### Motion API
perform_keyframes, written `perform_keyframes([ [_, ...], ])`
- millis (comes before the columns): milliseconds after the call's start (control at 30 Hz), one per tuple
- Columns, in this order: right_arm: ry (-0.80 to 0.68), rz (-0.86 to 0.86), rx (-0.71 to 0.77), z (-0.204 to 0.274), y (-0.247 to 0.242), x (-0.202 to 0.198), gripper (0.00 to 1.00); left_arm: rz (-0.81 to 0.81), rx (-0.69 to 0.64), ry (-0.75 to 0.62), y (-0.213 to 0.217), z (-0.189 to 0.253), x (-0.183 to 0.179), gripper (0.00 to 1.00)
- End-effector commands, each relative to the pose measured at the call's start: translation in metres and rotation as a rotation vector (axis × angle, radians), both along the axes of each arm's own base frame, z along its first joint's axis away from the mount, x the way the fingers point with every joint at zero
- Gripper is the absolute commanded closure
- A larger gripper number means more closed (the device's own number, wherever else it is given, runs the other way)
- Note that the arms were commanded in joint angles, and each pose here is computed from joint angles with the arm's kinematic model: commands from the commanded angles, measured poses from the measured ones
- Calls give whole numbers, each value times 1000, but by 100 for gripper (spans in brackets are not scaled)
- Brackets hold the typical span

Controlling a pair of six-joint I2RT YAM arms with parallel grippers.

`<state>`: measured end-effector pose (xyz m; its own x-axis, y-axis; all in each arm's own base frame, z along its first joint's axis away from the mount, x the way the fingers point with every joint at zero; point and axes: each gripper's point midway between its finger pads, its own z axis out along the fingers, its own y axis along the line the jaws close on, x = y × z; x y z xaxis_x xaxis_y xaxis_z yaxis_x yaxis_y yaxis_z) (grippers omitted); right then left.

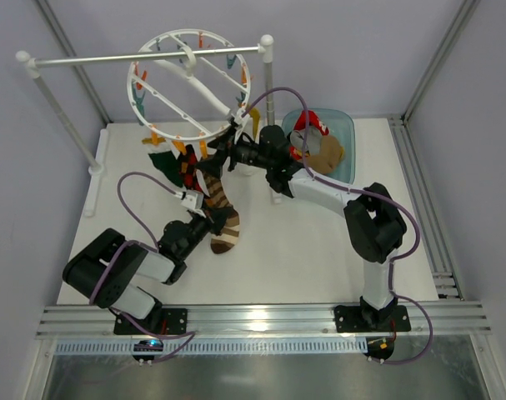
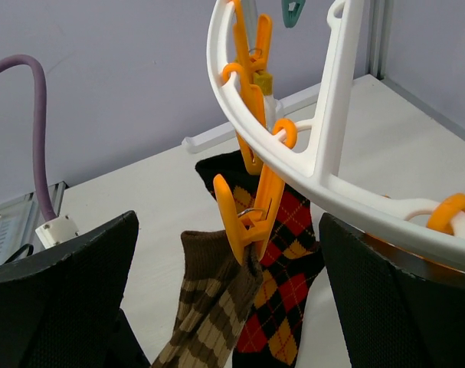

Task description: Remove the socks clipped to the hanger

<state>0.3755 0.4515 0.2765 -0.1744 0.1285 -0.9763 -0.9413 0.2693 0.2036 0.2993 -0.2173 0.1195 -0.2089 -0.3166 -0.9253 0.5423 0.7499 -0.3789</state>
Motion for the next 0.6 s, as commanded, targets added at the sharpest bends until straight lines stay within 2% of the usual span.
perform_keyframes([
  [0,-119,27,108,54,4,-6,0,-67,-86,-179,-12,48,-4,100],
  [567,-174,135,146,60,11,-31,0,-203,-83,-180,-32,47,-17,100],
])
